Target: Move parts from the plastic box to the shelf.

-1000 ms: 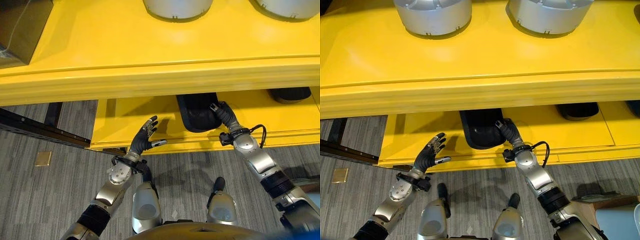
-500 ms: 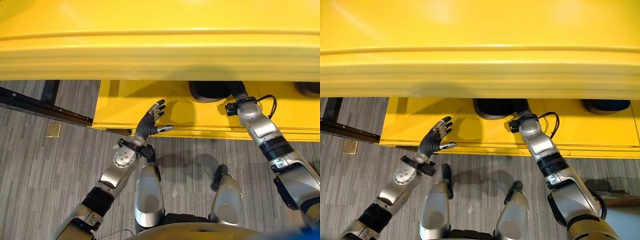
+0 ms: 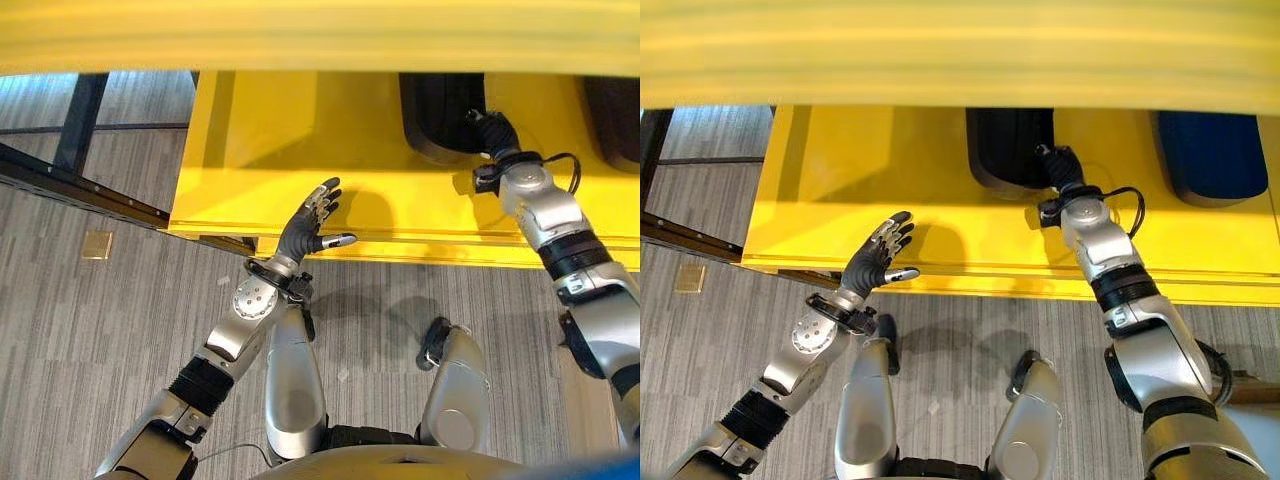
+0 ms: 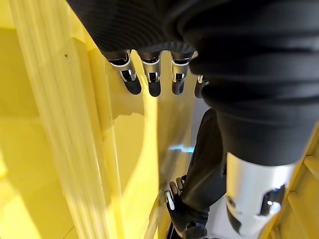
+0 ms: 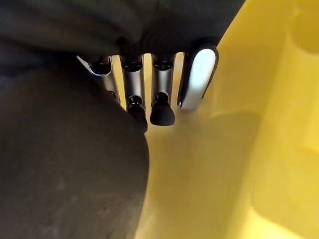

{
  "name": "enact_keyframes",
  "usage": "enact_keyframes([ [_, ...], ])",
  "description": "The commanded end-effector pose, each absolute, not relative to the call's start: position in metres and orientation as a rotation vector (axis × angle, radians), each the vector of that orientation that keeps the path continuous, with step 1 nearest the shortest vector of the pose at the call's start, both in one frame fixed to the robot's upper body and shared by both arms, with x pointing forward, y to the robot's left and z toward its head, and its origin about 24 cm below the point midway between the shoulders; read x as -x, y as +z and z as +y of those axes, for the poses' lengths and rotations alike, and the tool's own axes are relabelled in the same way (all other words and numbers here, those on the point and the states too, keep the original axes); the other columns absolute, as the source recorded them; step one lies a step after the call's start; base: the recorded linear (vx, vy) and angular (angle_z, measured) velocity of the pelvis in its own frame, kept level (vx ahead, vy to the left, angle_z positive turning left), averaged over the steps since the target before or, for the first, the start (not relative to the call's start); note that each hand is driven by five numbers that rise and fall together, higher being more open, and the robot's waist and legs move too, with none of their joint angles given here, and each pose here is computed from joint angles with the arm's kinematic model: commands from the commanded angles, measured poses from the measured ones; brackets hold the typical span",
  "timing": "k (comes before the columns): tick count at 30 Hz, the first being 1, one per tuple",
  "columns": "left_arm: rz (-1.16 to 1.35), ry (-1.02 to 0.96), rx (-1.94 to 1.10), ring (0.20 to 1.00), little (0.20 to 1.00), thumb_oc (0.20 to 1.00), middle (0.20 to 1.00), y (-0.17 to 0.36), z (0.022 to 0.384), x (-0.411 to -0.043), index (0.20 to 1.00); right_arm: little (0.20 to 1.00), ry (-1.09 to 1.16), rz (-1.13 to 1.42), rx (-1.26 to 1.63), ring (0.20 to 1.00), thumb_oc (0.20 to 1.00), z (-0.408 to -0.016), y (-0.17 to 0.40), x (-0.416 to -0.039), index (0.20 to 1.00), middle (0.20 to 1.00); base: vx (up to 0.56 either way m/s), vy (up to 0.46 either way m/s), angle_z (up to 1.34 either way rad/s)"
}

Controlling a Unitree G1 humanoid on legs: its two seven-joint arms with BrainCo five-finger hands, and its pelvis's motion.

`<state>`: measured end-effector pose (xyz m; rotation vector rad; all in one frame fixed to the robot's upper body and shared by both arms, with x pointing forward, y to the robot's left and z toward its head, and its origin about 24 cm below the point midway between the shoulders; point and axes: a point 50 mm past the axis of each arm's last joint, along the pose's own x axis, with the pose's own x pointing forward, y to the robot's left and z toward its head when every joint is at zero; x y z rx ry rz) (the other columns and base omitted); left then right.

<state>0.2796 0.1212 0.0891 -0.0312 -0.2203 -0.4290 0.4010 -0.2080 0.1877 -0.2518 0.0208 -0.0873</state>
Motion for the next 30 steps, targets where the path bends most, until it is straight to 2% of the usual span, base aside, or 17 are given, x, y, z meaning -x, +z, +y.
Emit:
enact_keyframes([
  [1, -0.223, -0.507, 0.060, 1.000, 1.000, 1.000, 1.000, 0.086, 0.102, -0.268, 1.000, 0.200, -0.120, 0.086, 0.220, 0.200, 0.200, -0.223, 0.176, -0.402, 0.200, 0.200, -0.01, -0.029, -0.10],
  [7, -0.192, -0.507, 0.059, 1.000, 1.000, 1.000, 1.000, 0.083, 0.098, -0.274, 1.000, 0.200, -0.197, 0.131, 0.255, 0.200, 0.200, -0.236, 0.186, -0.408, 0.200, 0.200, 0.04, -0.058, 0.00],
  [19, -0.157, -0.507, 0.039, 1.000, 1.000, 1.000, 1.000, 0.073, 0.099, -0.273, 1.000, 0.200, -0.333, 0.074, 0.544, 0.200, 0.200, -0.253, 0.225, -0.412, 0.200, 0.200, 0.04, -0.038, 0.02],
  [27, -0.150, -0.529, 0.039, 1.000, 1.000, 1.000, 1.000, 0.067, 0.101, -0.270, 1.000, 0.200, -0.376, -0.027, 0.832, 0.200, 0.200, -0.252, 0.254, -0.413, 0.200, 0.200, 0.01, -0.005, 0.03],
  [30, -0.154, -0.530, 0.040, 1.000, 1.000, 1.000, 1.000, 0.067, 0.100, -0.270, 1.000, 0.200, -0.375, -0.032, 0.838, 0.200, 0.200, -0.250, 0.256, -0.414, 0.200, 0.200, 0.02, 0.023, 0.03],
])
